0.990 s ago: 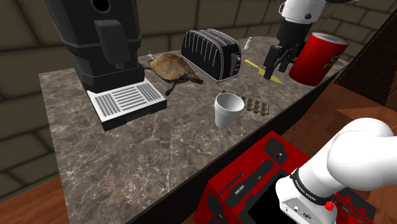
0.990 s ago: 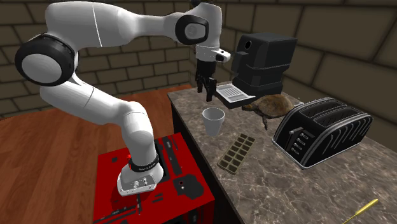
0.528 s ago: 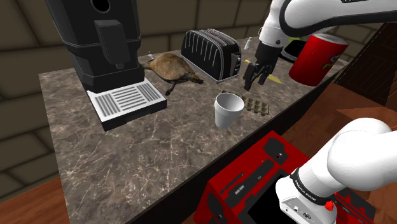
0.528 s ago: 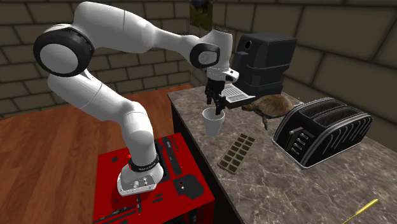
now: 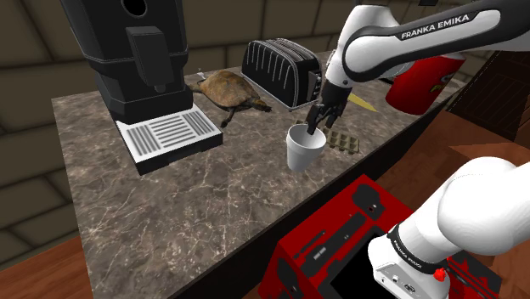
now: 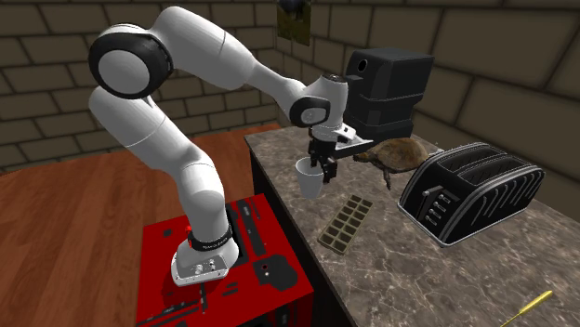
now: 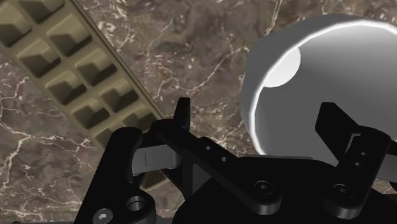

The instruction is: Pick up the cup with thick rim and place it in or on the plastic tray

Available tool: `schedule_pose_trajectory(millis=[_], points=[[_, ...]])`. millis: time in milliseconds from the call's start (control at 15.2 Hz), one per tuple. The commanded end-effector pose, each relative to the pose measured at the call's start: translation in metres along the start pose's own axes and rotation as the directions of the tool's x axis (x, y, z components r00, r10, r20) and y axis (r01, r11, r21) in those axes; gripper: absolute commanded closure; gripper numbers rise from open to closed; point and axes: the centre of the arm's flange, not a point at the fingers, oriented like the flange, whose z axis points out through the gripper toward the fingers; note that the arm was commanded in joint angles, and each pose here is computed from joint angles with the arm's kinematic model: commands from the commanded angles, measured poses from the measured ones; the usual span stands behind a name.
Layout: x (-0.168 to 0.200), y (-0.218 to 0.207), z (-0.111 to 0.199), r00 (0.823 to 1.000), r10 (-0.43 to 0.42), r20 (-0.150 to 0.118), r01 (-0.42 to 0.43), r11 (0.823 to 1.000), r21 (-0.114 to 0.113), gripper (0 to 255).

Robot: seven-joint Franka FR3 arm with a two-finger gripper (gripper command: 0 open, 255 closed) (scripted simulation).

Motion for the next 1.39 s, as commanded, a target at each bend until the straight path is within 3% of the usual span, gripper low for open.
schedule_pose_trajectory(millis=[0,264,792,858,1320], points=[[0.002,0.000,0.012,1.000,0.000,-0.002,0.000,1.000,0.001,0],[0.002,0.000,0.031,1.000,0.000,-0.002,0.000,1.000,0.001,0],[0.002,0.000,0.031,1.000,0.000,-0.002,0.000,1.000,0.001,0],[0.002,0.000,0.031,1.000,0.000,-0.002,0.000,1.000,0.001,255],[0.002,0.000,0.030,1.000,0.000,-0.002,0.000,1.000,0.001,255]])
